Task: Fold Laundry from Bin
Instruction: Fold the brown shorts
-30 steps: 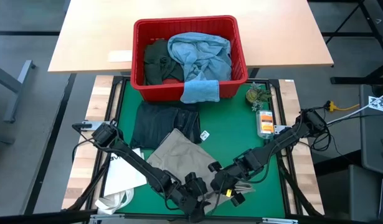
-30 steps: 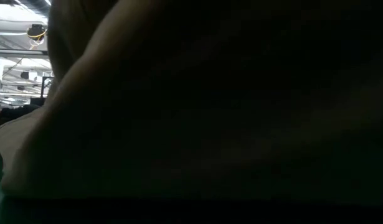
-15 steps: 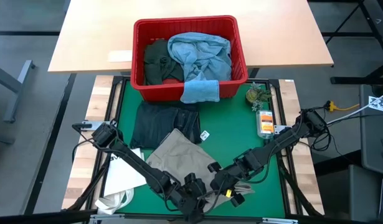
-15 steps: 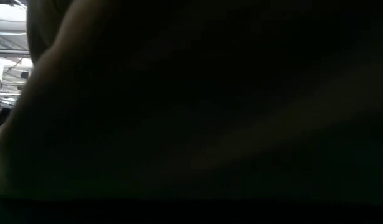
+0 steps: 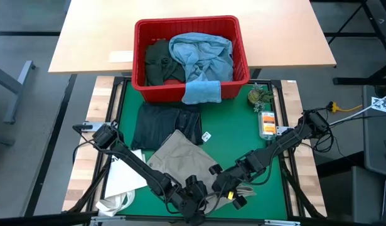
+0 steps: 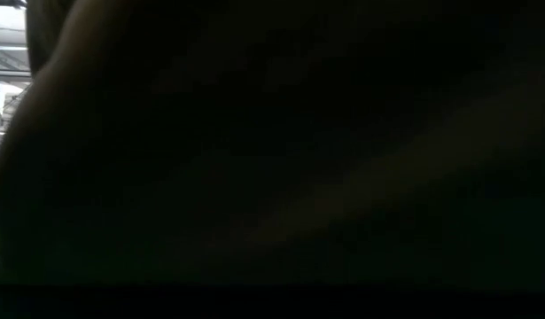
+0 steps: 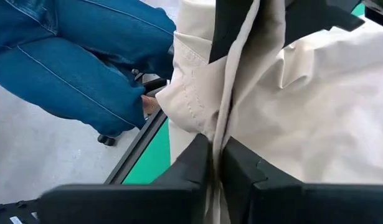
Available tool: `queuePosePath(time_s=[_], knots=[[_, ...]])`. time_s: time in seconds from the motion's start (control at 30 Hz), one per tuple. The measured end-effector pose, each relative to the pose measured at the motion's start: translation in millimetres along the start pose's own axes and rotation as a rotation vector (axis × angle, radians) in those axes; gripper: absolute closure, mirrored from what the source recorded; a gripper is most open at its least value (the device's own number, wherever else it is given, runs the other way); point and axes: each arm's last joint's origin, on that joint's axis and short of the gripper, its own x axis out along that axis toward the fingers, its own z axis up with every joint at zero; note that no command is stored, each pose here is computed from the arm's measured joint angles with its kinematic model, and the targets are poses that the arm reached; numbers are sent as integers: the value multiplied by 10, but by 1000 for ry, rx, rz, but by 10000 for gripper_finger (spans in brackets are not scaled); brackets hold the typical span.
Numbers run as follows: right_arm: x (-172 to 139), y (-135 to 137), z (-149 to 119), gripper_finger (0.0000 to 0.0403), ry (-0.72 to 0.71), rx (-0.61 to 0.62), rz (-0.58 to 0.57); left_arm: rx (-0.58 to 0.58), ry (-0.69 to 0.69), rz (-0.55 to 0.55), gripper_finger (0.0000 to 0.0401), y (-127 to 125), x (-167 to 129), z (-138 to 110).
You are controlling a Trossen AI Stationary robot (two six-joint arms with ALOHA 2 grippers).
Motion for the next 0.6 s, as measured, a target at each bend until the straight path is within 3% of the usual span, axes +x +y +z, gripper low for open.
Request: queuePosePath(time_s=[0.3,0.6], knots=[[-4,-20,-11,231,14,12,20,3,3,-3,398,-14,-8,-18],[-13,107,-156,183,170,32,278,5,5,0,399,-12,-8,-20]])
